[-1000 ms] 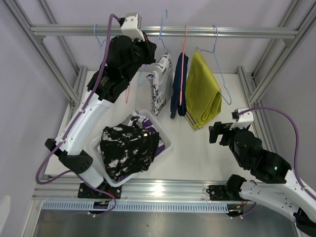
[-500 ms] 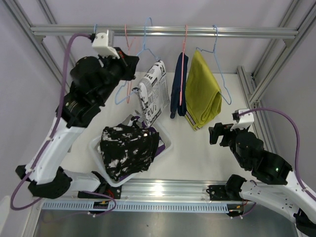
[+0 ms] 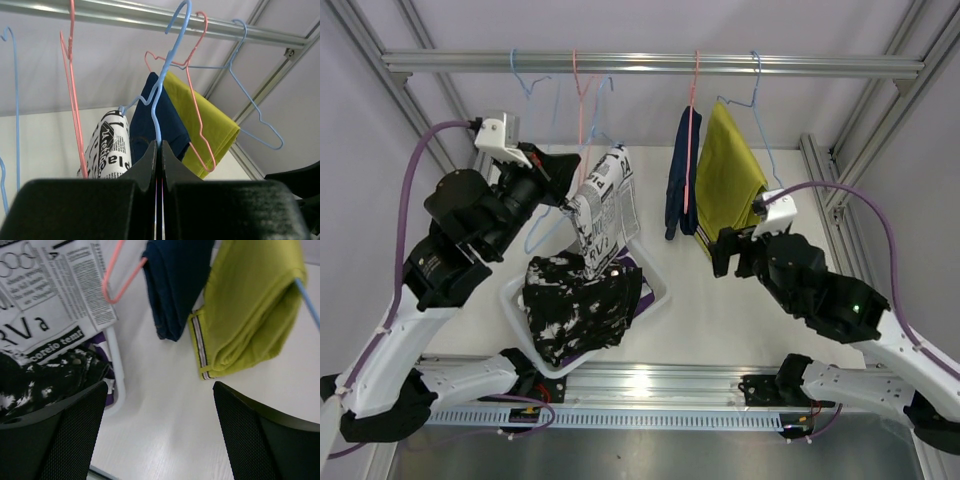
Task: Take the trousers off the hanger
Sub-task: Pick up the hanger from the clothesline, then remove the trousers from the hanger.
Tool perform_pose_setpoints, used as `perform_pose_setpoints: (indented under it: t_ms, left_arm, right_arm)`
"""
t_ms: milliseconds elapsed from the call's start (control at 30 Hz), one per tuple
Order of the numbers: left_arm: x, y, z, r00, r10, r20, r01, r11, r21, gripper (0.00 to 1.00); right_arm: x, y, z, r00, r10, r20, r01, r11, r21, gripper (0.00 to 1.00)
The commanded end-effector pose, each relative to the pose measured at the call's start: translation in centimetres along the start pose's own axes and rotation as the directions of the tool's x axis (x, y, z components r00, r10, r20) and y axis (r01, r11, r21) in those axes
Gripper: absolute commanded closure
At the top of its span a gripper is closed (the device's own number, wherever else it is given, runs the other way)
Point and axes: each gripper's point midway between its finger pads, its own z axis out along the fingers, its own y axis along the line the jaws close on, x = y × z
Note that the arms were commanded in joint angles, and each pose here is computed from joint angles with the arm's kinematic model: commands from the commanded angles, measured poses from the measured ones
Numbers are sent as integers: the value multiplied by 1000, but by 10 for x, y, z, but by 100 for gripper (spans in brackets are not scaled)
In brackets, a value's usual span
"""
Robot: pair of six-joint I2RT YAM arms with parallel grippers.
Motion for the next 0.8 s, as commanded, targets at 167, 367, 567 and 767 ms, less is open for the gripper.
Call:
perform_pose_setpoints:
  t_ms: [167,367,567,767]
  left_arm:
    - [31,2,6,1000,10,27,-11,1000,27,100]
    - [53,7,5,1000,-3,-3,3,1000,22,99]
    - [65,15,3,1000,11,-7,-11,1000,5,99]
    - [71,20,3,1000,31,-7,-31,999,-8,100]
  right_arm:
    - [-5,77,25,994,-110,-8,108,988,-114,3]
    - [-3,132,51,991,-134,-29,126,973,-193,3]
    - [-19,169,75,993,-114,6,113,970,-215,3]
    - [-7,189,90,987,-154,-35,145,972,-184,3]
